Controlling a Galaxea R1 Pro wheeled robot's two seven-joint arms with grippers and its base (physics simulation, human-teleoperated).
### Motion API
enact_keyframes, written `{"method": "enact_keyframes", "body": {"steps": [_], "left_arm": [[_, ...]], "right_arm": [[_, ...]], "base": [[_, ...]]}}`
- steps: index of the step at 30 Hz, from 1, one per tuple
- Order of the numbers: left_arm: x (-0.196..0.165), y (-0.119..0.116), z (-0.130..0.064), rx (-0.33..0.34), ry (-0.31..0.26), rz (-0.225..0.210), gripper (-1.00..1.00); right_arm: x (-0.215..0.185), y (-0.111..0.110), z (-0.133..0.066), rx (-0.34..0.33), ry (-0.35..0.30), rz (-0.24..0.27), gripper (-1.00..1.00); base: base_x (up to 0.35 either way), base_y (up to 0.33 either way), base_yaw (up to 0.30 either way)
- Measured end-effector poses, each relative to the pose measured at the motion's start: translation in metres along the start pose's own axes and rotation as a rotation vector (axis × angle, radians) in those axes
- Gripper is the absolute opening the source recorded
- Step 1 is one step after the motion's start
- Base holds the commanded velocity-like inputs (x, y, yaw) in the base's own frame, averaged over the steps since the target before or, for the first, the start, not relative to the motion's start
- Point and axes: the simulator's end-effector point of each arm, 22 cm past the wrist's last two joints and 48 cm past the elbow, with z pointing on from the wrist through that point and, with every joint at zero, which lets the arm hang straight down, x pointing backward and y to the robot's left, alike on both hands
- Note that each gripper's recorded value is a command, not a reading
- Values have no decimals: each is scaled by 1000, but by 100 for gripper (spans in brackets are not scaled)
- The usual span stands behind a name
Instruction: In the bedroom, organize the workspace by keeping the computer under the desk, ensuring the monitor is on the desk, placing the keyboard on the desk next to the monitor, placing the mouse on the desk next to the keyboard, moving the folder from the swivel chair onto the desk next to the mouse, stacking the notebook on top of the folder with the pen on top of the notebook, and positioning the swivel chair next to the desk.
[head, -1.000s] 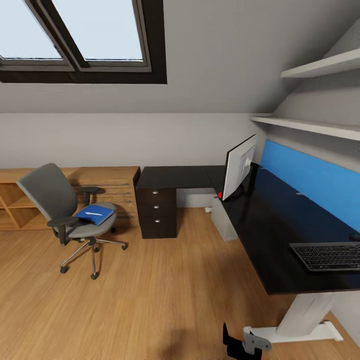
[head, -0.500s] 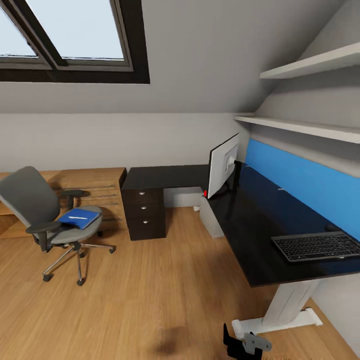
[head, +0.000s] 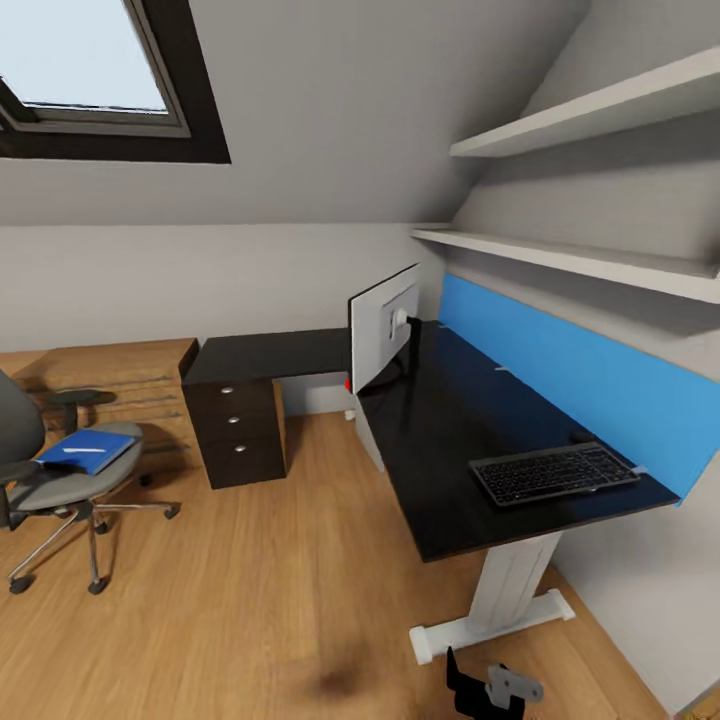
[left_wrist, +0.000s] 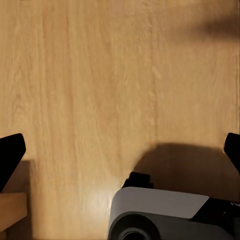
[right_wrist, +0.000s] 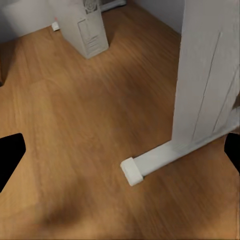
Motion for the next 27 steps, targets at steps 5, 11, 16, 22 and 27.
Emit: {"method": "enact_keyframes", "body": {"steps": [5,11,16,22,27], "left_arm": [[1,1,-3,-1,6,2,100],[-1,3,-11,-1,7,2,100],[-5,5,-16,0,1,0,100],[-23,7,-24,-4,-60,-31,100],[-29,8,-30,-5,-81,-41,100]], "right_arm": [[0,0,-2,1,6,-1,100],[-6,1,-7,3,8,0,100],[-11,1,-10,3,9,0,100],[-17,1,-15,4,9,-1,100],[-22,-1,-18,8,8,-3,100]], "base": [[0,-346,-29],[0,-347,2],[-88,-266,0],[-85,-38,0],[-12,-6,0]]}}
